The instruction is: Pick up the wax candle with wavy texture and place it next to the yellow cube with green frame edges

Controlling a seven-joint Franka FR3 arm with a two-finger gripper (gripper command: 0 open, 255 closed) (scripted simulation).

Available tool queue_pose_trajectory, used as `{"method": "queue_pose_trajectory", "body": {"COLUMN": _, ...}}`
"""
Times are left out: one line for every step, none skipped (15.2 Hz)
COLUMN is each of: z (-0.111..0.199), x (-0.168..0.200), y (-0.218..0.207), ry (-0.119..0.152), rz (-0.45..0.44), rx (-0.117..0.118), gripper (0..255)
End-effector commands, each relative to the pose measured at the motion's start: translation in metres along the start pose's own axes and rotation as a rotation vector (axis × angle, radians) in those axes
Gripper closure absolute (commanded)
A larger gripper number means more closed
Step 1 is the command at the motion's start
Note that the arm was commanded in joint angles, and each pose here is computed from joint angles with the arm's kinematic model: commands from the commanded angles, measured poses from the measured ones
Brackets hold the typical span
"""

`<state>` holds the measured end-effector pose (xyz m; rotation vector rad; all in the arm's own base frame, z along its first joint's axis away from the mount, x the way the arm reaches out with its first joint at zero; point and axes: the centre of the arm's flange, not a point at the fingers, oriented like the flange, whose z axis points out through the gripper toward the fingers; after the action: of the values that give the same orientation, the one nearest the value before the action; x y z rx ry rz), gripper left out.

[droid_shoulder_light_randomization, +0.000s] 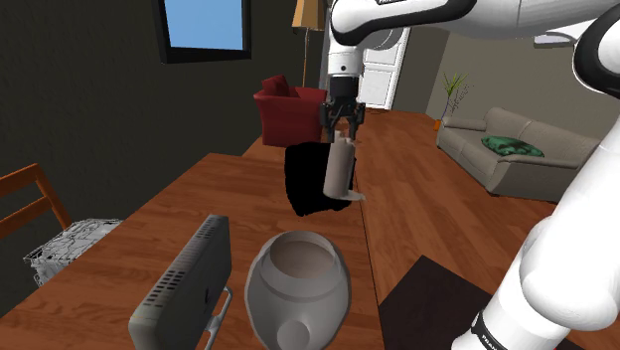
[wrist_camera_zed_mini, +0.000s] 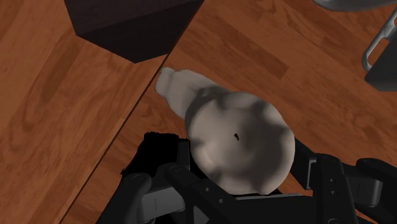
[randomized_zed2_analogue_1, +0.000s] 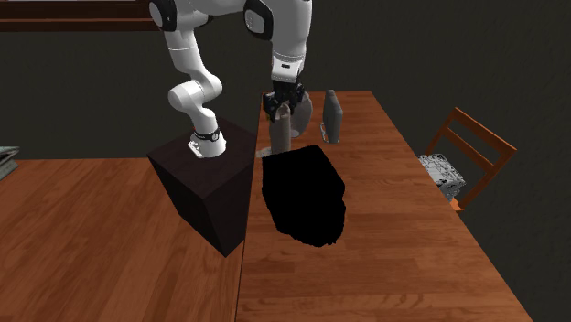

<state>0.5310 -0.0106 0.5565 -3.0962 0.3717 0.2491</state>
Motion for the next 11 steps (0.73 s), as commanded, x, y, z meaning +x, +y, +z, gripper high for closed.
{"method": "queue_pose_trajectory", "body": {"z": -0.011, "x": -0.002, "y": 0.000, "ry": 0.000, "rz": 0.000, "rx": 0.000, "gripper": 255}}
{"method": "queue_pose_trajectory", "body": {"z": -0.016, "x": -0.003, "y": 0.000, "ry": 0.000, "rz": 0.000, "rx": 0.000, "gripper": 255}}
{"method": "queue_pose_trajectory", "body": {"z": -0.021, "x": -0.004, "y": 0.000, "ry": 0.000, "rz": 0.000, "rx": 0.000, "gripper": 255}}
{"method": "queue_pose_trajectory", "body": {"z": -0.026, "x": -0.005, "y": 0.000, "ry": 0.000, "rz": 0.000, "rx": 0.000, "gripper": 255}}
{"method": "queue_pose_trajectory", "body": {"z": -0.031, "x": -0.006, "y": 0.000, "ry": 0.000, "rz": 0.000, "rx": 0.000, "gripper": 255}}
{"method": "queue_pose_trajectory", "body": {"z": -0.037, "x": -0.007, "y": 0.000, "ry": 0.000, "rz": 0.000, "rx": 0.000, "gripper": 255}}
{"method": "queue_pose_trajectory", "body": {"z": -0.042, "x": -0.007, "y": 0.000, "ry": 0.000, "rz": 0.000, "rx": 0.000, "gripper": 255}}
{"method": "queue_pose_trajectory", "body": {"z": -0.047, "x": -0.008, "y": 0.000, "ry": 0.000, "rz": 0.000, "rx": 0.000, "gripper": 255}}
{"method": "queue_pose_trajectory", "body": {"z": -0.052, "x": -0.009, "y": 0.000, "ry": 0.000, "rz": 0.000, "rx": 0.000, "gripper": 255}}
{"method": "queue_pose_trajectory", "body": {"z": -0.057, "x": -0.010, "y": 0.000, "ry": 0.000, "rz": 0.000, "rx": 0.000, "gripper": 255}}
{"method": "queue_pose_trajectory", "body": {"z": -0.063, "x": -0.011, "y": 0.000, "ry": 0.000, "rz": 0.000, "rx": 0.000, "gripper": 255}}
